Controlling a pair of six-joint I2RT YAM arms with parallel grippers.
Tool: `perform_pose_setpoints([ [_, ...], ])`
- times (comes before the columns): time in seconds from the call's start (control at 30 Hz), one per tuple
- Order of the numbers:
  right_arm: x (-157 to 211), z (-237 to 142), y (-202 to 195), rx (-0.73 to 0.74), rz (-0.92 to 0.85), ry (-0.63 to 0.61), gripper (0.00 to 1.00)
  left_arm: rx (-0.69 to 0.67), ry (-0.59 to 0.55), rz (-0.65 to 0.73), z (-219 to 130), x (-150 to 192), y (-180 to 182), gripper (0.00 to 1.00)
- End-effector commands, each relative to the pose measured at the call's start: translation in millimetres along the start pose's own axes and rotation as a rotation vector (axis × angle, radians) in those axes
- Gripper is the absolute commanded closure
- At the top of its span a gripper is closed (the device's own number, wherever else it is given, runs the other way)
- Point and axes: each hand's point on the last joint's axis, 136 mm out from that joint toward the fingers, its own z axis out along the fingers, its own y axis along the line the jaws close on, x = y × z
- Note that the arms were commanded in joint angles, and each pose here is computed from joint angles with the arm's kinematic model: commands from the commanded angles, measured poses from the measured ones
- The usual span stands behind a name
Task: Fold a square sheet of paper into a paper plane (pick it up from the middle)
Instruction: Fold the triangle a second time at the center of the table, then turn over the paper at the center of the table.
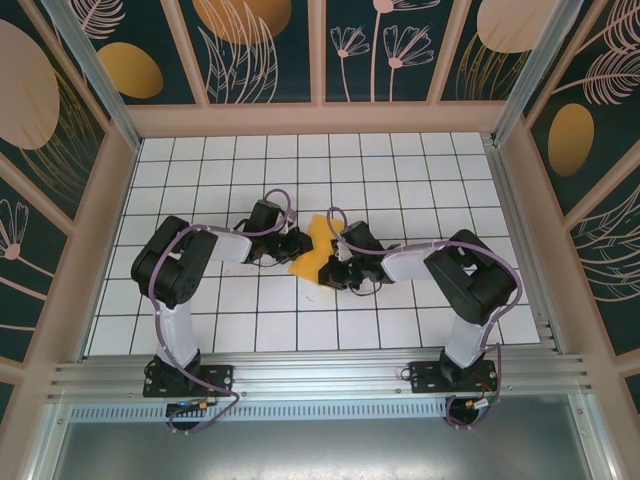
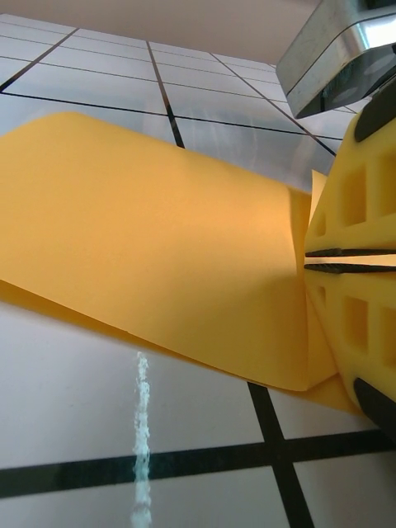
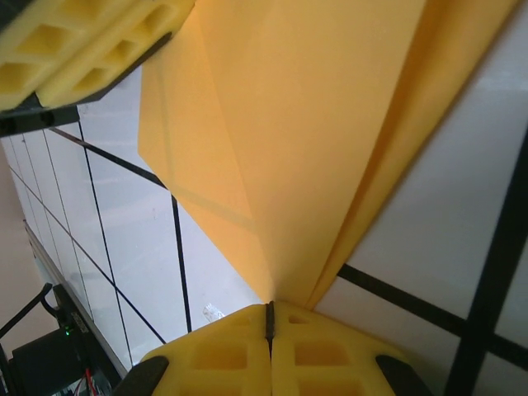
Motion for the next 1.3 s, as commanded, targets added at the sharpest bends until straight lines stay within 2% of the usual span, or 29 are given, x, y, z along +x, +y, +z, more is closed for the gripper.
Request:
perform_pose_setpoints([
  [0.0,18.8,-5.5,-6.6,0.027,0.021,0.044,0.92,-0.144,-0.020,-0.020,0.9,2.6,36.8,0.86],
  [0.1,3.5,-17.9,5.8,0.023,-0.017,-0.034,0.92,-0.114,-0.022,-0.008,-3.3,0.5,24.9,0.85],
  [0.2,-23.8,-43.5,8.8,0.076,-0.027,-0.179,0.92,-0.057,-0.037,0.020,-12.9,-4.5,1.1,0.80],
  [0.3,-47.8,-68.9,0.0,0.131,0.004,-0.310,0.86,-0.011,-0.068,0.050,-26.6,-11.2,-23.8,0.74],
  [0.4,-62.1,-79.3,2.4,0.105,0.019,-0.362,0.76,0.006,-0.094,0.071,-37.2,-16.3,-38.8,0.70],
  [0.57,-70.2,-67.3,11.8,0.065,0.019,-0.346,0.63,-0.018,-0.088,0.087,-40.9,-12.5,-35.8,0.71],
  [0.73,-71.6,-53.2,17.7,0.058,0.006,-0.323,0.57,-0.024,-0.059,0.082,-37.9,-2.6,-25.3,0.77],
  [1.27,-78.9,-26.8,-0.1,0.123,0.050,-0.290,0.55,-0.043,-0.013,0.057,-21.3,3.7,-5.8,0.78],
])
